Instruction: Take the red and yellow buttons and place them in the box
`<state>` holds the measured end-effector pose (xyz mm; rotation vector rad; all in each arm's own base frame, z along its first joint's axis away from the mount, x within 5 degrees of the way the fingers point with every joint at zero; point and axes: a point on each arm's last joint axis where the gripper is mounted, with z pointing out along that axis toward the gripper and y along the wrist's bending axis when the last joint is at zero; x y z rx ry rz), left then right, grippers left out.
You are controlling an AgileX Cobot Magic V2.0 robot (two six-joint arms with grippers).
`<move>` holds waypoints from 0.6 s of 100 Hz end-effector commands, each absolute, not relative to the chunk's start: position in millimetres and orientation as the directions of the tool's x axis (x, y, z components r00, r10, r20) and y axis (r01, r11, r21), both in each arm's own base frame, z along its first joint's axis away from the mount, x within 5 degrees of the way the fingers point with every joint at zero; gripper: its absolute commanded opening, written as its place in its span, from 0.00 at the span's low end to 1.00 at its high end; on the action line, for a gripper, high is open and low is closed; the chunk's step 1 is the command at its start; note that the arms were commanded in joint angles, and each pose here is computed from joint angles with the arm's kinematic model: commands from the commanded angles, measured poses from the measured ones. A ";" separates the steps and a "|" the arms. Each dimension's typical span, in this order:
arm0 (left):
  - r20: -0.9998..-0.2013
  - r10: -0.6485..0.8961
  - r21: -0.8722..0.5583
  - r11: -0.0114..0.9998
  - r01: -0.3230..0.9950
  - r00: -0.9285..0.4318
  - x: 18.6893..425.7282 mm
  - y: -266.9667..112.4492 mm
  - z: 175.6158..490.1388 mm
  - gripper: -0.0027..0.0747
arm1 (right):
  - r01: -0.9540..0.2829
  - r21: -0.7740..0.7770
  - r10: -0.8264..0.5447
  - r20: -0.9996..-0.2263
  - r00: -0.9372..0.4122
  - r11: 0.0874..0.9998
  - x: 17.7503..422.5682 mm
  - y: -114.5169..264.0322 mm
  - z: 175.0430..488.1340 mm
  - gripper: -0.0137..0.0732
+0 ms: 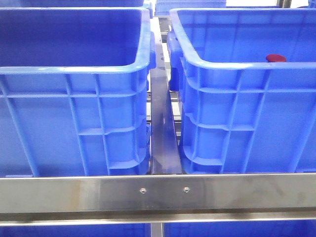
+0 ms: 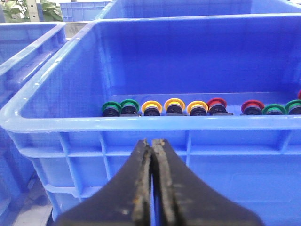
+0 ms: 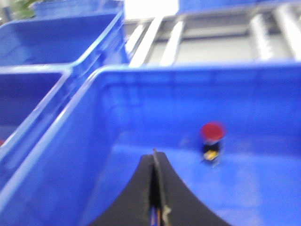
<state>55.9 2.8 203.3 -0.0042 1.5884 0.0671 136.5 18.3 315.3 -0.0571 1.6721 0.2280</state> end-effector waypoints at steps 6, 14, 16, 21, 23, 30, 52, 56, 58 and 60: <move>-0.999 0.028 0.027 0.999 -0.042 0.033 55.9 2.4 193.8 0.01 | -0.105 -0.007 -0.009 -1.000 -0.014 0.994 125.1 11.2 331.7 0.08; -0.999 0.028 0.027 0.999 -0.042 0.033 55.9 2.4 193.8 0.01 | -0.092 -0.022 -0.023 -1.000 -0.005 0.996 120.4 9.7 330.7 0.08; -0.999 0.028 0.027 0.999 -0.042 0.033 55.9 2.4 193.8 0.01 | -0.086 -0.018 -0.019 -1.000 -0.003 0.996 119.2 9.2 330.0 0.08; -0.999 0.028 0.027 0.999 -0.042 0.033 55.9 2.4 193.8 0.01 | -0.063 -0.009 -0.009 -1.000 0.009 0.998 116.1 6.8 327.9 0.08; -0.999 0.028 0.027 0.999 -0.042 0.033 55.9 2.4 193.8 0.01 | -0.057 -0.006 -0.005 -1.000 0.012 0.998 114.6 6.3 326.3 0.08; -0.999 0.028 0.027 0.999 -0.042 0.033 55.9 2.4 193.8 0.01 | -0.036 0.012 0.013 -0.999 0.036 0.999 108.6 4.0 319.9 0.08; -0.999 0.028 0.027 0.999 -0.042 0.033 55.9 2.4 193.8 0.01 | -0.012 0.061 0.062 -0.990 0.128 0.998 85.7 0.2 286.1 0.08; -0.999 0.028 0.027 0.999 -0.042 0.033 55.9 2.4 193.8 0.01 | 0.000 0.057 0.057 -0.987 0.150 0.998 82.4 -1.0 277.8 0.08; -0.999 0.028 0.027 0.999 -0.042 0.033 55.9 2.4 193.8 0.01 | 0.007 0.055 0.053 -0.986 0.158 0.998 80.4 -1.6 273.4 0.08; -0.999 0.028 0.027 0.999 -0.042 0.033 55.9 2.4 193.8 0.01 | 0.016 0.053 0.050 -0.984 0.169 0.998 78.5 -2.5 269.2 0.08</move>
